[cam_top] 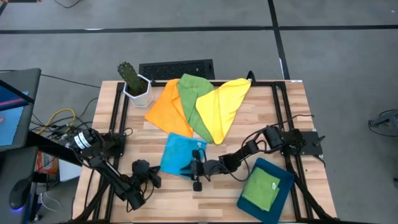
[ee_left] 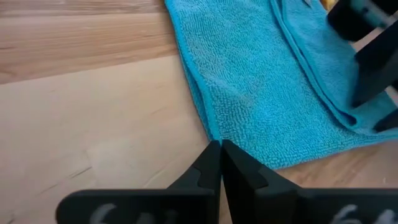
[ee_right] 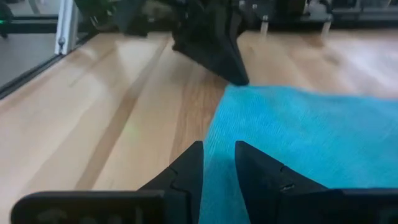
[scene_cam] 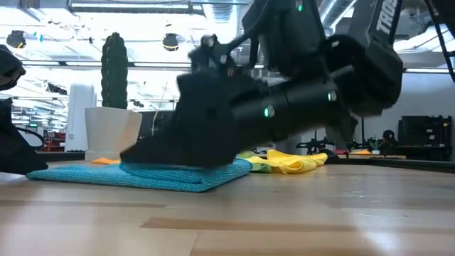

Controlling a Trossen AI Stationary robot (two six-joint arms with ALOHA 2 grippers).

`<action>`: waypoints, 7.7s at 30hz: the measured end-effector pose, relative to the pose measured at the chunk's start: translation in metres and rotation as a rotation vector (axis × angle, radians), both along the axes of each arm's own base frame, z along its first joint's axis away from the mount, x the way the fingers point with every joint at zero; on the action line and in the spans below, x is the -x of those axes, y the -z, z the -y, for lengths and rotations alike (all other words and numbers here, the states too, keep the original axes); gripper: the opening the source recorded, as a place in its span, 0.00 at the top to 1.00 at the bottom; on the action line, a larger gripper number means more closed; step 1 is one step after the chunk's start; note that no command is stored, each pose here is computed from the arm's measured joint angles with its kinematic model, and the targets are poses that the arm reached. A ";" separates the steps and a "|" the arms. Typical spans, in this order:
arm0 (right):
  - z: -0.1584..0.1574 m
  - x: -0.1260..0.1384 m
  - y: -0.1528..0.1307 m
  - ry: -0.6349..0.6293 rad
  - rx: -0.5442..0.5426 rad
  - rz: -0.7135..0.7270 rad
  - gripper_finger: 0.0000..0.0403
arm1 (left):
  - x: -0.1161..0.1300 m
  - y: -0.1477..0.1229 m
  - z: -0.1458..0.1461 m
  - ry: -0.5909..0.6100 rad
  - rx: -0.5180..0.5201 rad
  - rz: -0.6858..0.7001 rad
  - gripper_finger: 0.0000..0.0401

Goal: Fold microfiber towels
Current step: Fold the blue microfiber towel

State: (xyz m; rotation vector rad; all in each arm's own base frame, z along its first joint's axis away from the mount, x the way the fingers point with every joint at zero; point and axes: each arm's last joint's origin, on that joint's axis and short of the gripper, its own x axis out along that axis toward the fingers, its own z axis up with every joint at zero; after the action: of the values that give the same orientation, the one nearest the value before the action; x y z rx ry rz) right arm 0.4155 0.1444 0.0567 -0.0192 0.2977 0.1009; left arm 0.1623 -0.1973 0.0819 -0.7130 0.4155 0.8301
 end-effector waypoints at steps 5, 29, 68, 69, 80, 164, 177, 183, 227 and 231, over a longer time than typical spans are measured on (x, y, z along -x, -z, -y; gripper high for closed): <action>0.001 0.000 0.012 0.026 -0.030 -0.019 0.71 | 0.000 -0.002 0.000 0.000 0.002 0.008 1.00; -0.003 0.002 0.002 0.026 -0.023 -0.023 0.87 | -0.078 -0.055 -0.014 0.287 -0.099 0.080 1.00; -0.036 0.023 -0.048 0.020 0.127 -0.094 0.66 | -0.097 -0.062 -0.023 0.397 -0.145 0.059 1.00; -0.035 0.024 -0.046 0.052 0.135 -0.105 0.67 | -0.098 -0.062 -0.023 0.397 -0.145 0.059 1.00; -0.032 0.040 -0.014 0.073 0.100 -0.183 0.84 | -0.098 -0.062 -0.023 0.390 -0.152 0.066 1.00; -0.019 0.058 -0.034 0.424 0.495 -0.344 0.85 | -0.166 -0.062 -0.017 0.705 -0.070 0.170 1.00; -0.018 0.080 -0.073 0.459 0.510 -0.402 0.85 | -0.168 -0.055 -0.018 0.695 -0.059 0.159 1.00; -0.014 0.085 -0.076 0.487 0.495 -0.434 0.85 | -0.173 -0.046 -0.019 0.692 -0.066 0.163 1.00; 0.002 0.100 -0.029 0.288 0.172 -0.340 0.92 | -0.194 -0.054 -0.005 0.939 0.017 0.140 1.00; 0.002 0.101 -0.029 0.290 0.171 -0.341 0.91 | -0.192 -0.058 -0.002 0.958 -0.007 0.147 0.97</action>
State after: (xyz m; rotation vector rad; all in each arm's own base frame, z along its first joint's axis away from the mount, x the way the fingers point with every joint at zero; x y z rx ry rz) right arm 0.3150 0.1421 0.0853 -0.1284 0.6458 -0.2120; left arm 0.3544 -0.1951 0.1404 -0.4752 0.5491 -0.1235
